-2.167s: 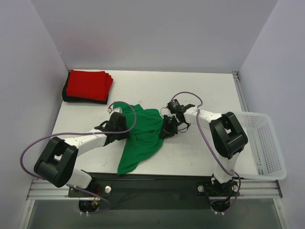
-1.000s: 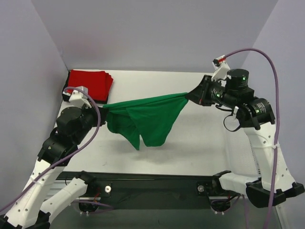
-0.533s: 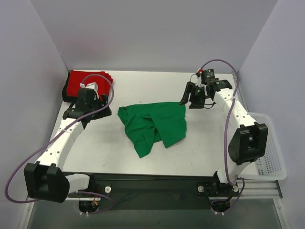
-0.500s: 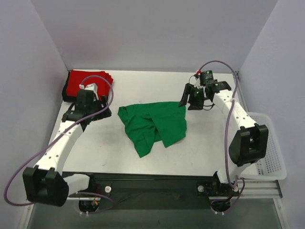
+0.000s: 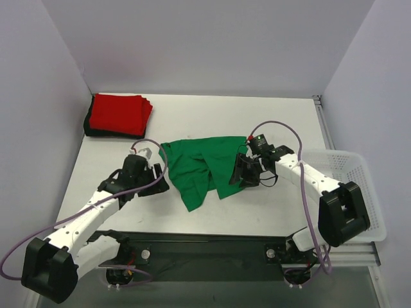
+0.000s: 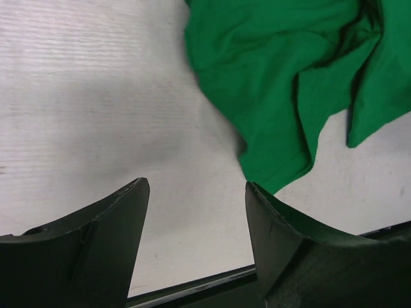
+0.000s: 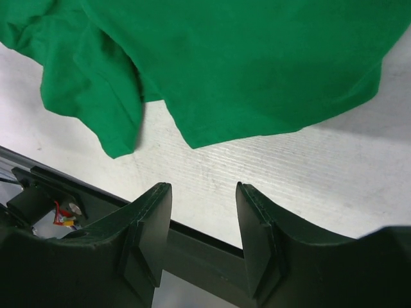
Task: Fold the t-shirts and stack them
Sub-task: Flatten out the tshirt
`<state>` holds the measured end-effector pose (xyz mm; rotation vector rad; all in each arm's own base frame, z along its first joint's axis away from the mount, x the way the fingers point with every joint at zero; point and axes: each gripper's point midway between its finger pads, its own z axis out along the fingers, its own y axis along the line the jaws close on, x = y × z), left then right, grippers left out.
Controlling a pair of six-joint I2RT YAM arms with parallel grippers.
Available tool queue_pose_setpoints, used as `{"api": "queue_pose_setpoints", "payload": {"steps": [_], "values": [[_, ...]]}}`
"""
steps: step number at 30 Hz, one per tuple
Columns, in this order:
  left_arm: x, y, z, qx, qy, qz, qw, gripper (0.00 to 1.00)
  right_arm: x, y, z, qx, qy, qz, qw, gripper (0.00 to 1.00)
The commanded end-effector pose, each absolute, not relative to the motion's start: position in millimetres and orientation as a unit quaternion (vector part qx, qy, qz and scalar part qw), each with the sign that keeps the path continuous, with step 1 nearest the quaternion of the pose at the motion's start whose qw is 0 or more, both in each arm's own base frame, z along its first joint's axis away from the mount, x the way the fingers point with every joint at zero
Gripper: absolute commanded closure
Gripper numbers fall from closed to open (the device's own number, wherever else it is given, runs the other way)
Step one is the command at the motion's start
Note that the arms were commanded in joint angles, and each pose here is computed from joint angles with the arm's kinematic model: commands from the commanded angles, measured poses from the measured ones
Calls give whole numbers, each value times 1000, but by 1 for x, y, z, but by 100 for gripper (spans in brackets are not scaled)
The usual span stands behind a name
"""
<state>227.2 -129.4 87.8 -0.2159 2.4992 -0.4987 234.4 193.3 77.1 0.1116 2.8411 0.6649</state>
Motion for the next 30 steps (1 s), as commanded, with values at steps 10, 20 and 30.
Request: {"api": "queue_pose_setpoints", "payload": {"steps": [10,20,30], "values": [[201,-169,65,-45,936,-217,274,33,228,221,67,33,965,237,107,57],[182,-201,54,-21,945,-206,253,37,218,219,55,38,968,229,91,57],[190,-222,49,-19,942,-224,249,42,214,218,46,35,970,227,79,57]]}}
